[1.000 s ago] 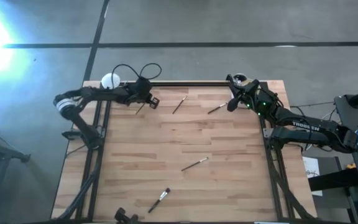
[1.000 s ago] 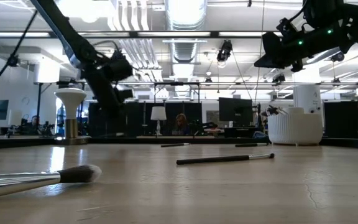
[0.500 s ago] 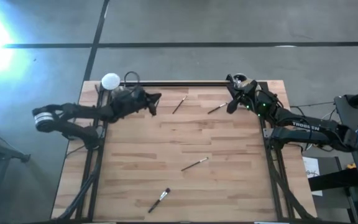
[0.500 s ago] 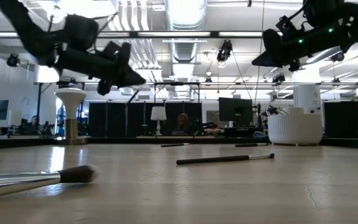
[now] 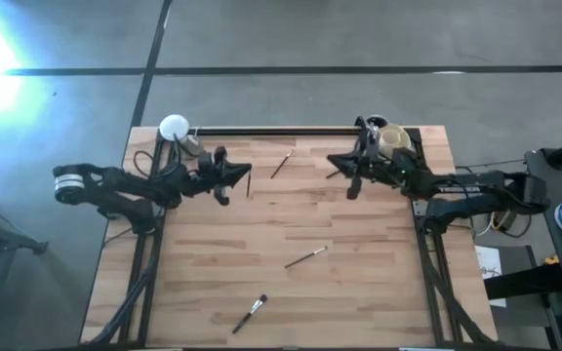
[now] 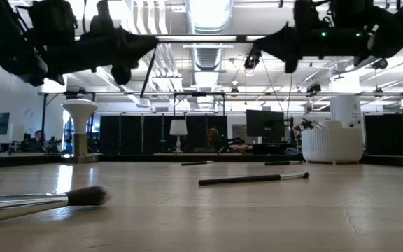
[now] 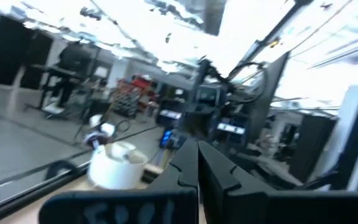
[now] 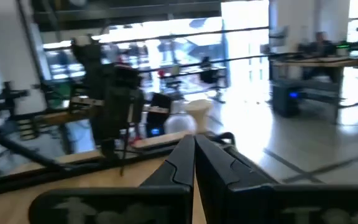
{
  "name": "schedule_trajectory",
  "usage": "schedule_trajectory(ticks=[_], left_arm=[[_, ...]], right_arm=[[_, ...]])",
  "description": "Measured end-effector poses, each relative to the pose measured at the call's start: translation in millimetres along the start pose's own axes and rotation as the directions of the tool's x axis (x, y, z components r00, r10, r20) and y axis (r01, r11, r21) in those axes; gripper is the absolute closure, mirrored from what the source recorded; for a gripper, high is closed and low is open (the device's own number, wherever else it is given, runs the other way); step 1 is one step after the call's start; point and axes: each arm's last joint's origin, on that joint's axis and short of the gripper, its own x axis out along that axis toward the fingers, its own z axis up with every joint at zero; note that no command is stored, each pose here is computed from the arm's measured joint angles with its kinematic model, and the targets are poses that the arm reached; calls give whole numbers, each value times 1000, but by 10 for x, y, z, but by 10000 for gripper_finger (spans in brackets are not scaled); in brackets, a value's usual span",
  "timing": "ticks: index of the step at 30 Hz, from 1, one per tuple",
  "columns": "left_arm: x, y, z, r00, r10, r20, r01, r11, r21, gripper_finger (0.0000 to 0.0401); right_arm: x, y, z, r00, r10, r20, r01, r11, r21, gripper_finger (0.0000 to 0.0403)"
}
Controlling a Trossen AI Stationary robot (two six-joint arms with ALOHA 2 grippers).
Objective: Put items in baskets/containers
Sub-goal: Put the black eyeshadow brush into the white organizer
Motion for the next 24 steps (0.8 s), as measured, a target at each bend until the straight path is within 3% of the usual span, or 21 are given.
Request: schedule_trajectory(ticks=[5,12,19,24], left_arm=[[8,-117,-6,998,-60,18,59,998,12,401],[7,-260,16,989,-133,66,134,991,1,401],[26,-418,2,977,-201,71,202,979,3,401],[97,-594,-6,961,-265,75,263,964,41,401]], right_arm=[[331,188,-21,993,109,-43,-108,994,15,376],[778,549,-64,968,236,-80,-238,971,-9,311],[1106,809,-120,950,300,-88,-301,954,1,249],[1282,922,-203,951,290,-110,-291,957,5,223]])
